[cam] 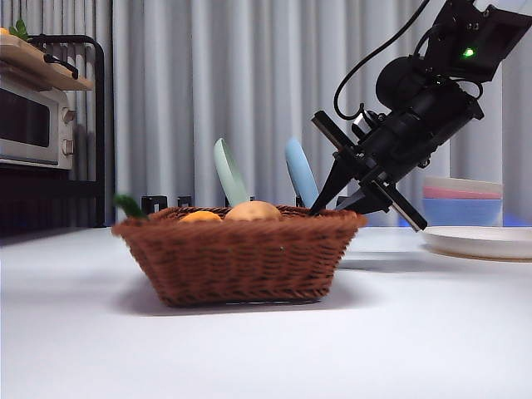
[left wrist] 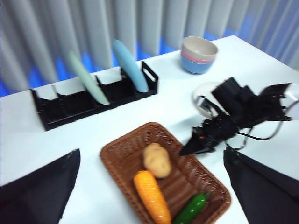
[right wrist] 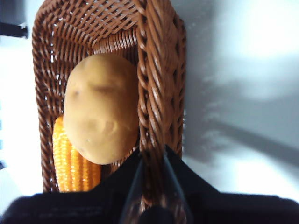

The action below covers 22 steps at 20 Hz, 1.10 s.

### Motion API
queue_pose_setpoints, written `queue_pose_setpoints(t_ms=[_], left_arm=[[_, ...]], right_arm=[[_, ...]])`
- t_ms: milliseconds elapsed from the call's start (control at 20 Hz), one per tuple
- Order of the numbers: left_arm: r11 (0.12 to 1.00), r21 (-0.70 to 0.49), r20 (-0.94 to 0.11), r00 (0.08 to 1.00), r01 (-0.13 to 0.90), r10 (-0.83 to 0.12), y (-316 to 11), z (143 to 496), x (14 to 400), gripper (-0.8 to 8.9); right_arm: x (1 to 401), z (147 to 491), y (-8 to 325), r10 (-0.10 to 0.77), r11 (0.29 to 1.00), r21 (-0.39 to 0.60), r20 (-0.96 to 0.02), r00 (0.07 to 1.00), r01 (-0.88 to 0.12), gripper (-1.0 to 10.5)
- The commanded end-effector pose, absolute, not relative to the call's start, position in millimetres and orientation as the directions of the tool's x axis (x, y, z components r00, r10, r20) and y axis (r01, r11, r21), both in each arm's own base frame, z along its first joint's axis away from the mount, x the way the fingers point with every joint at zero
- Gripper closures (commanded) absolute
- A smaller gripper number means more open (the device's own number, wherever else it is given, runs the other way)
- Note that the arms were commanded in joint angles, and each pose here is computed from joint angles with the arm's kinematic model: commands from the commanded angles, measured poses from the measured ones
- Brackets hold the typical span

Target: Pick up the basket,pick up the corn from the table,pick up the potato from the table,pick up the cucumber from the table,put all items into the basket

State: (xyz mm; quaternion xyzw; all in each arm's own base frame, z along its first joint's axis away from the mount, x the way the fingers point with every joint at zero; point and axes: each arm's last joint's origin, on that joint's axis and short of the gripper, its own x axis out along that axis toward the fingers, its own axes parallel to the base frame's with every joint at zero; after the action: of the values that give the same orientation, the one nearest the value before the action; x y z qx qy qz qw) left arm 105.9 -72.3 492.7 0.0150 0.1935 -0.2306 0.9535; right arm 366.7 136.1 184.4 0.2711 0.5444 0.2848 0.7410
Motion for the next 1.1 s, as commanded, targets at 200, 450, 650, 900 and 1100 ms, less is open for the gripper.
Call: queue_pose_setpoints(t_ms=[200, 450, 650, 900, 1100], left_arm=[[0.913, -0.008, -0.405, 0.833, 0.408, -0.376, -73, 489, 109, 2.47], [0.94, 0.075, -0.391, 0.877, 0.332, -0.279, -75, 488, 118, 2.52], [0.947, 0.22, -0.422, 0.898, 0.233, -0.123, -79, 467, 131, 6.96], [0.936, 0.268, -0.335, 0.933, 0.229, -0.132, -90, 413, 150, 8.22], [0.95, 0.265, -0.226, 0.969, 0.164, -0.104, -78, 383, 149, 8.22]], right_arm=[[364, 186, 133, 0.706, 0.704, 0.702, -0.672, 0.223, -0.113, 4.7], [358, 215, 125, 0.692, 0.717, 0.673, -0.654, 0.306, -0.183, 4.8], [333, 279, 107, 0.58, 0.814, 0.472, -0.632, 0.513, -0.339, 7.7], [278, 351, 88, 0.345, 0.929, 0.078, -0.539, 0.768, -0.363, 9.6], [250, 374, 79, 0.282, 0.946, -0.019, -0.447, 0.849, -0.325, 9.6]])
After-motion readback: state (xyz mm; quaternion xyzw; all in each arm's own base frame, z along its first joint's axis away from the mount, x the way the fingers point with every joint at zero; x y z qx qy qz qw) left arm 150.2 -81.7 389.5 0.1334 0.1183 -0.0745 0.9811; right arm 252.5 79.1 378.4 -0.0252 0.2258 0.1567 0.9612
